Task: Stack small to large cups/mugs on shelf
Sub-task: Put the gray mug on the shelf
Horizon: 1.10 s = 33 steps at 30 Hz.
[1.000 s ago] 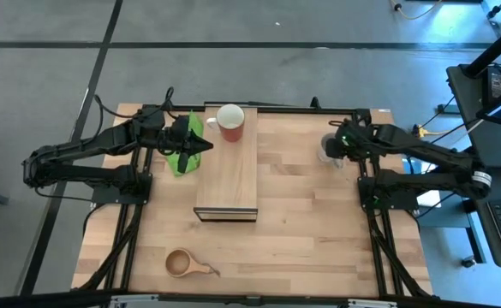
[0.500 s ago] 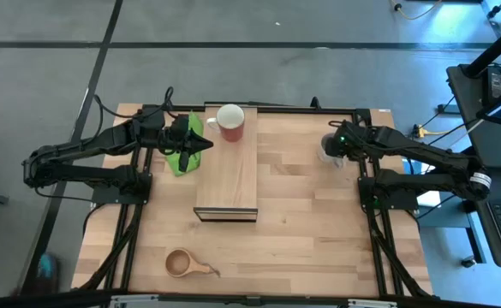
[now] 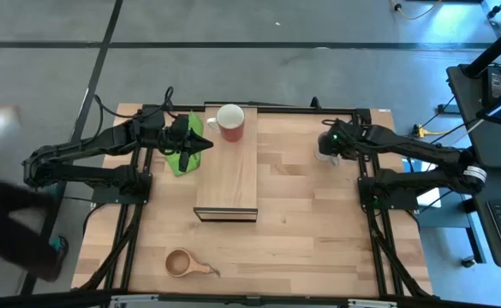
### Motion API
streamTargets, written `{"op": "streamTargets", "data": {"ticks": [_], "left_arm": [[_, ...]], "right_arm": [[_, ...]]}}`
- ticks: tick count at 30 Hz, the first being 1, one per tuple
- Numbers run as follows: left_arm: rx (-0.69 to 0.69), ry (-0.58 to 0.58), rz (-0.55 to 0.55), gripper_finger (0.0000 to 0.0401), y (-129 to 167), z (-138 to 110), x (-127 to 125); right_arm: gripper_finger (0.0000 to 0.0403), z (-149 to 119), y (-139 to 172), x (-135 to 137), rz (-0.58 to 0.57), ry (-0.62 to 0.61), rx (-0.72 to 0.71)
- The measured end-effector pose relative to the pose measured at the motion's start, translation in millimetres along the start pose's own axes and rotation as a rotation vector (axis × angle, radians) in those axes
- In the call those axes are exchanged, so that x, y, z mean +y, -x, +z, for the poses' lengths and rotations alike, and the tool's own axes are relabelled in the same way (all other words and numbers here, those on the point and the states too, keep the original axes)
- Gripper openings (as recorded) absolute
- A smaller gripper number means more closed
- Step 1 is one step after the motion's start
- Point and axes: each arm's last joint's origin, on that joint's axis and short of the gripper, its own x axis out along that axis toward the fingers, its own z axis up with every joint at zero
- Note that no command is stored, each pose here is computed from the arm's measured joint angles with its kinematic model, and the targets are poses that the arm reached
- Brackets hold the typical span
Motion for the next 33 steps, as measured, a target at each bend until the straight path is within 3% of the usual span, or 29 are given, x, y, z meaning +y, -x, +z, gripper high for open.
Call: {"op": "streamTargets", "data": {"ticks": [12,33], "left_arm": [[0.003,0.004,0.001,0.0014,0,0,0],[0.007,0.004,0.002,0.0014,0,-1,0]], "right_arm": [[0.0155,-1,-2,21,0.182,0.002,0.041],[0.0155,-22,7,42,0.377,0.086,0.091]]}}
